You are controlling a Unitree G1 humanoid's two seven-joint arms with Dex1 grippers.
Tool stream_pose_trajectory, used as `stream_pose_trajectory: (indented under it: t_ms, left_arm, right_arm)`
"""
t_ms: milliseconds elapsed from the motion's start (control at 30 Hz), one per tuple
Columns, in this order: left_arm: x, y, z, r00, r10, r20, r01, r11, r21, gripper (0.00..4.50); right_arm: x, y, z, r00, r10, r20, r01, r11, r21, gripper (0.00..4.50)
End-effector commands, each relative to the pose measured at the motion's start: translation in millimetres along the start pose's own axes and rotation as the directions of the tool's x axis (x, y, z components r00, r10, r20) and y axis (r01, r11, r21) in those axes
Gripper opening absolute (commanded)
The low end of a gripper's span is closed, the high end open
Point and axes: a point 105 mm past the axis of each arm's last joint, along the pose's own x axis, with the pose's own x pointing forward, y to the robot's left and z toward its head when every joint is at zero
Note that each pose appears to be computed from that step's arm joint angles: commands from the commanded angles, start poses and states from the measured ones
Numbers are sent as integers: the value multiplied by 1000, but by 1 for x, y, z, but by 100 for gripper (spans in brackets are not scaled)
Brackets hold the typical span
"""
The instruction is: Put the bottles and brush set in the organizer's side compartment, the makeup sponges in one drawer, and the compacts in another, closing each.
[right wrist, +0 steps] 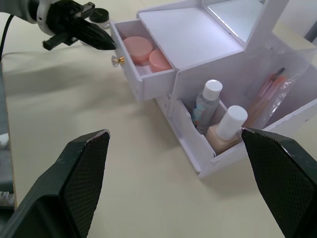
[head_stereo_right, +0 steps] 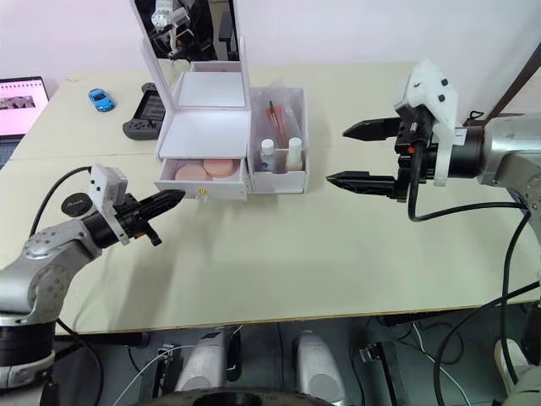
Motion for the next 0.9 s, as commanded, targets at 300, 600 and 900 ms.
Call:
stream_pose_trajectory:
  t_ms: [300,600,900]
  left_arm:
    - [37,10,29,995,17,100,-25,997,77,4]
    - [48,16,34,991,51,121,-62,994,89,4]
    - [48,7,40,994,26,108,-38,994,103,4]
  right_arm:
    - [-6,8,8,998,-32,46,32,999,-10,450]
    - [-7,10,7,998,-47,41,47,999,-2,450]
    - [-7,9,4,998,-35,48,33,999,39,450]
